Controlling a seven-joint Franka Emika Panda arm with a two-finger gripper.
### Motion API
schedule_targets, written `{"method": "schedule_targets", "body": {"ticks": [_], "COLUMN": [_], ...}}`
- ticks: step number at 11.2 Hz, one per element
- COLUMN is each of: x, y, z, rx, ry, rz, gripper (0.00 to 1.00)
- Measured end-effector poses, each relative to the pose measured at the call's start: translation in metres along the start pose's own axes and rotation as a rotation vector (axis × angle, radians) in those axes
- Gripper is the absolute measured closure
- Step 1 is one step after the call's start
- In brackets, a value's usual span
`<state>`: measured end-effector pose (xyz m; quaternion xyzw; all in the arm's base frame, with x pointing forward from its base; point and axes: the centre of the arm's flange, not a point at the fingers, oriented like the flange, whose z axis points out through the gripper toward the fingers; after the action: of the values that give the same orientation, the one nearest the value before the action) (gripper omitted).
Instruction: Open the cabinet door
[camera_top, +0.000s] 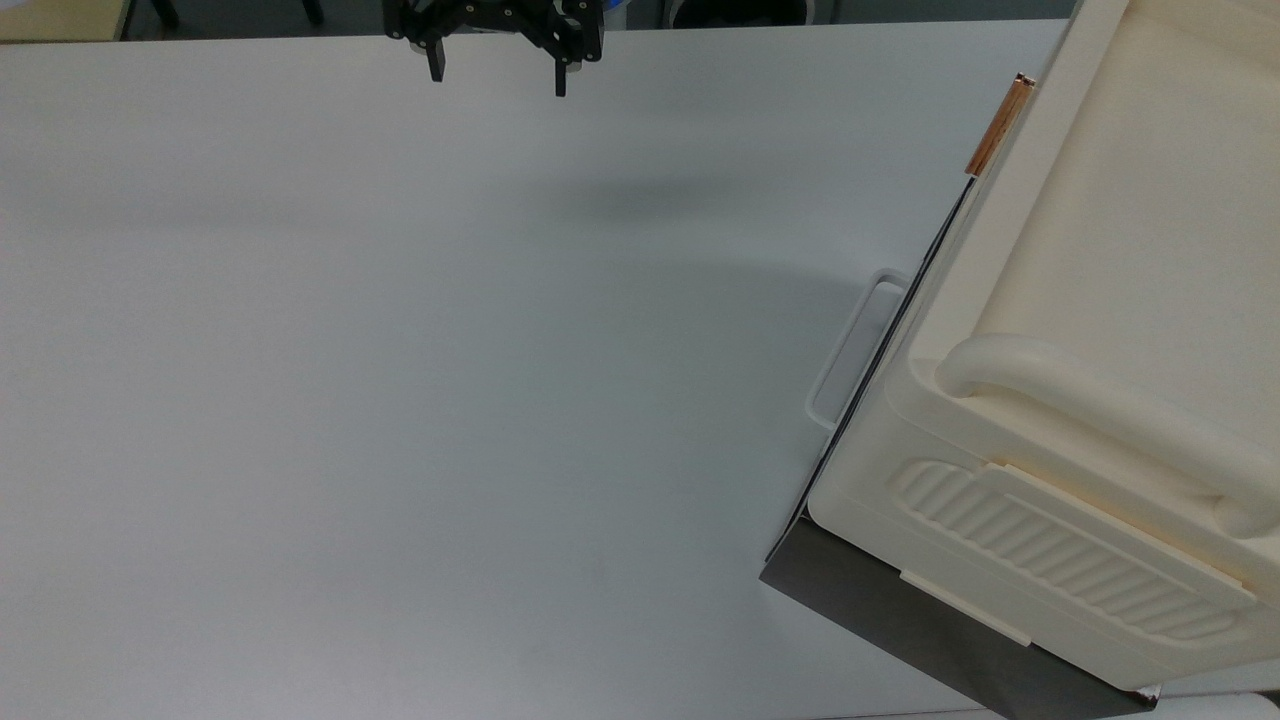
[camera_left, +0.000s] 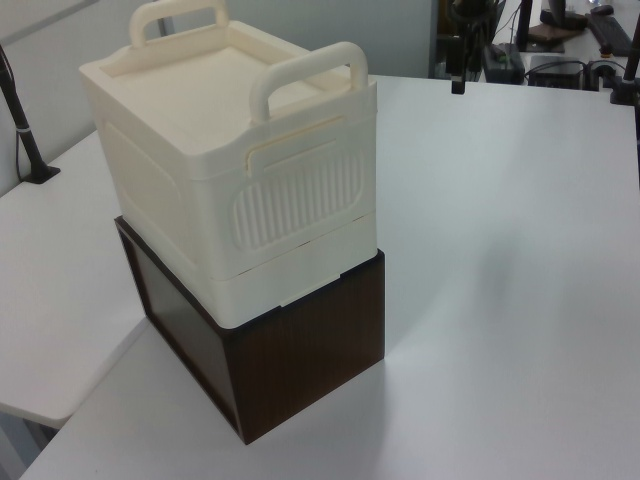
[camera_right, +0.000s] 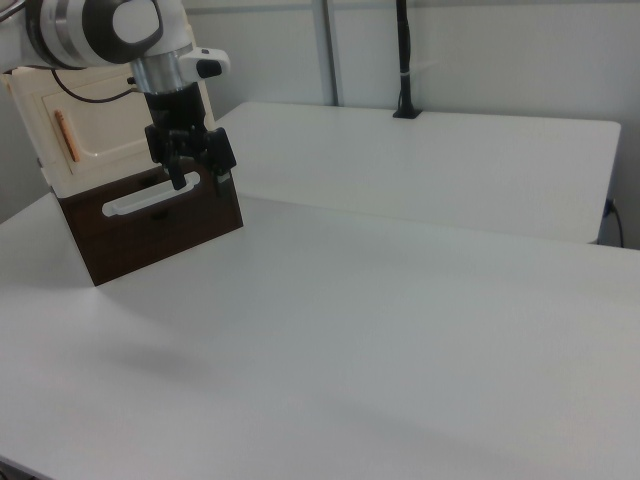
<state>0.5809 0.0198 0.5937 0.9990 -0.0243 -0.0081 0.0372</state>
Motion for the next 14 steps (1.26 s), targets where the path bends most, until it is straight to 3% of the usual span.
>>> {"method": "schedule_targets", "body": {"ticks": [10,14], "x": [0.0,-0.007], "y": [-0.006,-0.06], "z": [-0.002,-0.021], "rx": [0.004,0.014], "ry": [0.005,0.045], "rz": [-0.01,-0.105], "gripper": [0.0,0.0]}}
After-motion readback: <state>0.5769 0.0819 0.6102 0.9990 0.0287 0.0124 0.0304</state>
